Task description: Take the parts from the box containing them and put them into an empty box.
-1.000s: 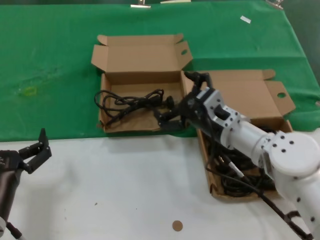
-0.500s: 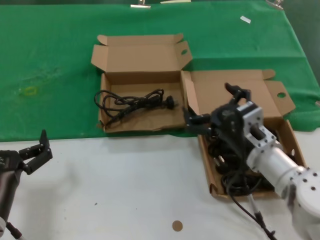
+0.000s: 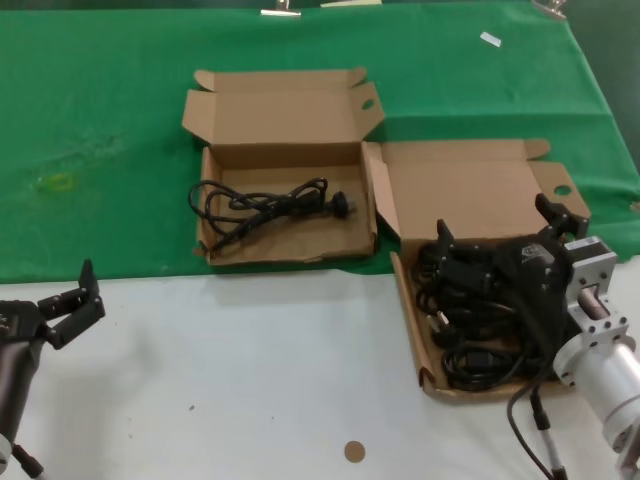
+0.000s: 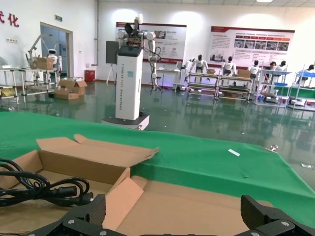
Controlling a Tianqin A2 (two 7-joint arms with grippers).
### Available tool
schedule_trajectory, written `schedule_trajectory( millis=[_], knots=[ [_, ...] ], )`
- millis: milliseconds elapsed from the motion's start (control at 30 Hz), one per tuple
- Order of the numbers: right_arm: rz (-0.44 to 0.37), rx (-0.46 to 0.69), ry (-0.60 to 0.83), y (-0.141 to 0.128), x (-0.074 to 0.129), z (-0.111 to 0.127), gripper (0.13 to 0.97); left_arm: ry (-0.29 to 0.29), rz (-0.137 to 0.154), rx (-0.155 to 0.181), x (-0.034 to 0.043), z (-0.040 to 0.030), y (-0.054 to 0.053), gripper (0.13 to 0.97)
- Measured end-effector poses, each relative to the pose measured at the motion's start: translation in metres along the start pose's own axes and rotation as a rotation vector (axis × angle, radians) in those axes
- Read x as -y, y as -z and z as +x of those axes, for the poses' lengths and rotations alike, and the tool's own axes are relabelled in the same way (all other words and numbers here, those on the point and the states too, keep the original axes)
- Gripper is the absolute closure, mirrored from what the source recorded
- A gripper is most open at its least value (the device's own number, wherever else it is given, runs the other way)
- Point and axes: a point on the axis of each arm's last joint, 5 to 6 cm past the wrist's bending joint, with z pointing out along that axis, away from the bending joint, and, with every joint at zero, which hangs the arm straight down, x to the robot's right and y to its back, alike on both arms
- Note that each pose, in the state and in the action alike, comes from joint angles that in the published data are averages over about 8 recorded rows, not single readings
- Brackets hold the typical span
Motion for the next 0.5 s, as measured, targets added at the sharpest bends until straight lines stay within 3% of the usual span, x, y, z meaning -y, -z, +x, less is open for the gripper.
schedule_trajectory(
  millis=[500],
  knots=[
    [-0.001, -0.011, -0.007, 0.0035, -0.0004, 0.0013, 0.13, 0.0, 0.0, 0.0, 0.0, 0.0, 0.0, 0.132]
  ],
)
